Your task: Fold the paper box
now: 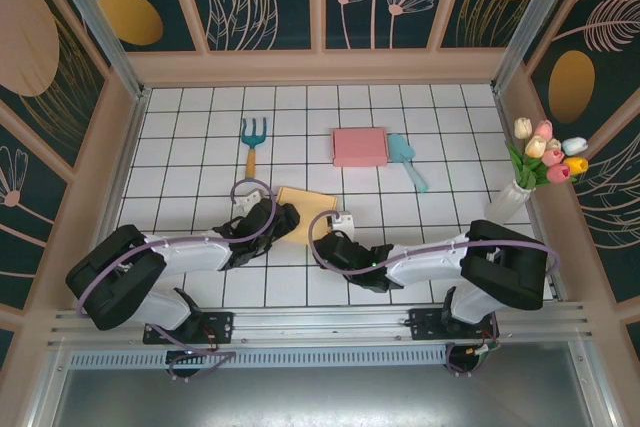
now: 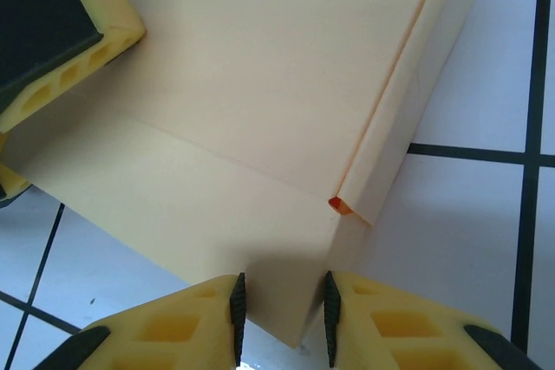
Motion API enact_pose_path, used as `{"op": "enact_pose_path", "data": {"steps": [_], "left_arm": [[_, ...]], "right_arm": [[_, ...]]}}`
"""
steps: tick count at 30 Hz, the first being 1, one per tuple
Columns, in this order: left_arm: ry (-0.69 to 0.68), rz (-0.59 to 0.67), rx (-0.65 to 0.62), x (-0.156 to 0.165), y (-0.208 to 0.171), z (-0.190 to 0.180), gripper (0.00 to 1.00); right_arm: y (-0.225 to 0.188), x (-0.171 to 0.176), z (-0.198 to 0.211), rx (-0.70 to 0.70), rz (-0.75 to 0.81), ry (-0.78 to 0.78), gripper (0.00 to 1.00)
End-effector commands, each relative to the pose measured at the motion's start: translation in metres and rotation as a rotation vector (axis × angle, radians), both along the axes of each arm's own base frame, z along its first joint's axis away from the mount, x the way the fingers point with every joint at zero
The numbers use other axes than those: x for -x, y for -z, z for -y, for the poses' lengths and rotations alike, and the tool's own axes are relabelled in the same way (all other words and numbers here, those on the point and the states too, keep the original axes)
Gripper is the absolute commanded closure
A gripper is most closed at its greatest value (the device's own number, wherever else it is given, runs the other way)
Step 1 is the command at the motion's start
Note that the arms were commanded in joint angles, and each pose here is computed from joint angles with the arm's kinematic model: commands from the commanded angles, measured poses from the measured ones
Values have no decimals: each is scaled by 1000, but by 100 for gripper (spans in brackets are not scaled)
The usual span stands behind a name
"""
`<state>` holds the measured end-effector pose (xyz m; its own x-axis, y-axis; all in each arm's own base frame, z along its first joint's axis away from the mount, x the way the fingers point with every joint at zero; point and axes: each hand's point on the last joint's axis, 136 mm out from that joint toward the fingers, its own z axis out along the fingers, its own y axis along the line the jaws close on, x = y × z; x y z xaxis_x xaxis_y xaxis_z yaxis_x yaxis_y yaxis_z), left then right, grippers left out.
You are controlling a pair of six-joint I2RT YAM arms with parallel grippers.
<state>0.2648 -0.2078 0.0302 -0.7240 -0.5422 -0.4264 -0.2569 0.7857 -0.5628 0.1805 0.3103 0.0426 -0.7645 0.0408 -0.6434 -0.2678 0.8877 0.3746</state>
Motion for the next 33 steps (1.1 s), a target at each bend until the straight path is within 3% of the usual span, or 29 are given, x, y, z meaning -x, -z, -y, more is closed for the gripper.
{"op": "enact_pose_path", "data": {"steps": [1, 33], "left_arm": [[4, -87, -98, 14, 30, -16, 23], [31, -118, -172, 21, 52, -25, 25]], "right_arm": [[-3, -2, -11, 9, 37, -25, 67], [9, -23, 32, 167, 330, 8, 69]]}}
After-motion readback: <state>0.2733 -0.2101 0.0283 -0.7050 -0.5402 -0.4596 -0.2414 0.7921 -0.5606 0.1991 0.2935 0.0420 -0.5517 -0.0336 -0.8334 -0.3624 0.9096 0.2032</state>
